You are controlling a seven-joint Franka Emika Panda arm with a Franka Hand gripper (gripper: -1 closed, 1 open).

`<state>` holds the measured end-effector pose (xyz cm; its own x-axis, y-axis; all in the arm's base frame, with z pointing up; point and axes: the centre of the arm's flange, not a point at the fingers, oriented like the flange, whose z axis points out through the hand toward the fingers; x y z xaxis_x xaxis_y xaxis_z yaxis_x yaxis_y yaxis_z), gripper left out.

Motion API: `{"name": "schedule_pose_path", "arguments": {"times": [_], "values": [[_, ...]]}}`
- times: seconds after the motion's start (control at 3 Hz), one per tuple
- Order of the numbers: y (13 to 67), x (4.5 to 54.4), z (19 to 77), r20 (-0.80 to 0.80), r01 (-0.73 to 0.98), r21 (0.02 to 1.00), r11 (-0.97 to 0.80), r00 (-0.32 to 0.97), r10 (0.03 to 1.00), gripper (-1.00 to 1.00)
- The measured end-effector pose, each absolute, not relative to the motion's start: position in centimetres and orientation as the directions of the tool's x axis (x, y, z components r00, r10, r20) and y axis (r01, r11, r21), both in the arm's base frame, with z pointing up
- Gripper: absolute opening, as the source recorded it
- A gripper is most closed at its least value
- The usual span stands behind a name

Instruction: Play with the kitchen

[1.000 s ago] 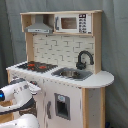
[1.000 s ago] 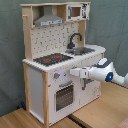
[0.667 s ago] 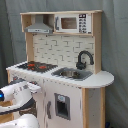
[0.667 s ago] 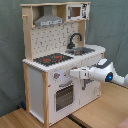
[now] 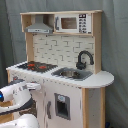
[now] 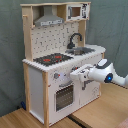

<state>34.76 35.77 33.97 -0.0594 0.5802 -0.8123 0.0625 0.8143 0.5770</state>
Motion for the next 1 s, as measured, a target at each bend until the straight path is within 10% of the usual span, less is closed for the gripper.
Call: {"name": "schedule_pose_path", "arguments": {"times": [0.67,1.0], "values": [[36.03,34.81,33.88,-0.846,0.075,0.529,0.845,-0.035,0.532,-1.00],[36.00,34.82,33.89,-0.845,0.076,0.531,0.844,-0.033,0.534,1.00]]}}
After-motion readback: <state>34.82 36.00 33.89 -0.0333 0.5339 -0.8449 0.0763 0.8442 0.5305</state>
